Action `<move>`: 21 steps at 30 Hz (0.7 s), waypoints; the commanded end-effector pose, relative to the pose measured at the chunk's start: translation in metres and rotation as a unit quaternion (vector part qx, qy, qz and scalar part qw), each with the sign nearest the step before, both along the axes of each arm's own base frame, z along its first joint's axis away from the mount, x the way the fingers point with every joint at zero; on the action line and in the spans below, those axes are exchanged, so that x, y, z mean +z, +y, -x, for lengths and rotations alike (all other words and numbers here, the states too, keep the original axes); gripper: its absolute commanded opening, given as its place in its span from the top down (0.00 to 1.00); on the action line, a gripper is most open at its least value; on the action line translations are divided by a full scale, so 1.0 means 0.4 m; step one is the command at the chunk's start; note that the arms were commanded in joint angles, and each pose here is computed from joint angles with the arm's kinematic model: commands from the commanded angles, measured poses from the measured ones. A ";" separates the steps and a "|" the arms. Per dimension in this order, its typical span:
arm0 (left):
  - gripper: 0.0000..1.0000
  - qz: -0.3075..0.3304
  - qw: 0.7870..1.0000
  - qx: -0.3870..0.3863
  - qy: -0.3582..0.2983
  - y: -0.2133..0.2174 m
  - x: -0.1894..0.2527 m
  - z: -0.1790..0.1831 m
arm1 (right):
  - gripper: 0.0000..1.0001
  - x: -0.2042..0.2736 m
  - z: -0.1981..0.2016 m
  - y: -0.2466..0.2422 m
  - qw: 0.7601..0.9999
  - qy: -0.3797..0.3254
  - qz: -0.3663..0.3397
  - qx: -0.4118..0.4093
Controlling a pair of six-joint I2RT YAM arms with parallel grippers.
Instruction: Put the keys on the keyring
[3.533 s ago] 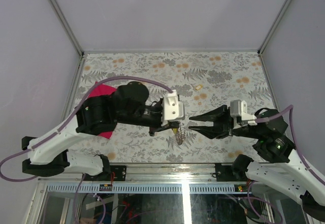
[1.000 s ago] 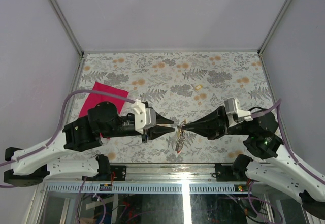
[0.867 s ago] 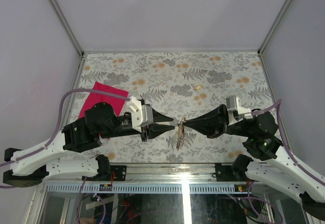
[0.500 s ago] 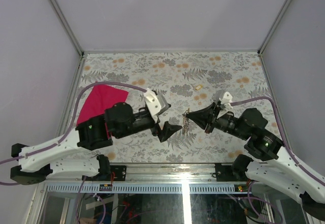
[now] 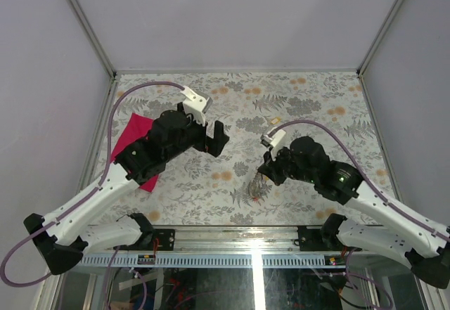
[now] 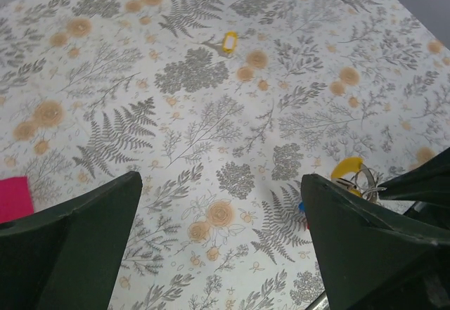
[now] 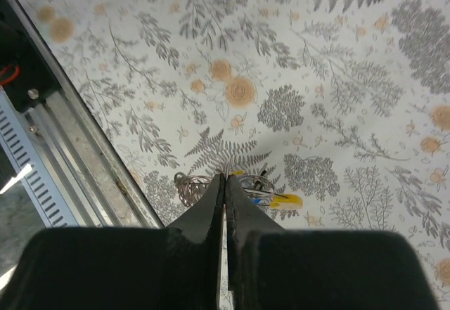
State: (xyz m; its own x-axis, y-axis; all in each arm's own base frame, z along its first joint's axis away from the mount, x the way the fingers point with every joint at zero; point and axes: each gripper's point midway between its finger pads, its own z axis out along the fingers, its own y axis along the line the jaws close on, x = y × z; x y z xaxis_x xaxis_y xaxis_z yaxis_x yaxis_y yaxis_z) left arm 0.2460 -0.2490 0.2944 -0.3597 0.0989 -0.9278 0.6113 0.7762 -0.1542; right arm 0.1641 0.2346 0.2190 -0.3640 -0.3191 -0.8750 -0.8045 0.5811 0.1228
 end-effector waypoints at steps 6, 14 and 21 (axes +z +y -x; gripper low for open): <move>0.00 0.002 0.995 0.088 0.039 0.100 -0.051 -0.027 | 1.00 -0.040 -0.084 0.059 0.999 0.008 0.036 -0.028; 0.00 0.006 0.991 0.120 0.053 0.144 -0.073 -0.006 | 1.00 -0.112 -0.180 0.160 0.997 0.013 0.063 -0.028; 0.00 -0.008 0.988 0.144 0.061 0.182 -0.098 0.004 | 1.00 -0.213 -0.248 0.219 0.994 0.025 0.104 -0.029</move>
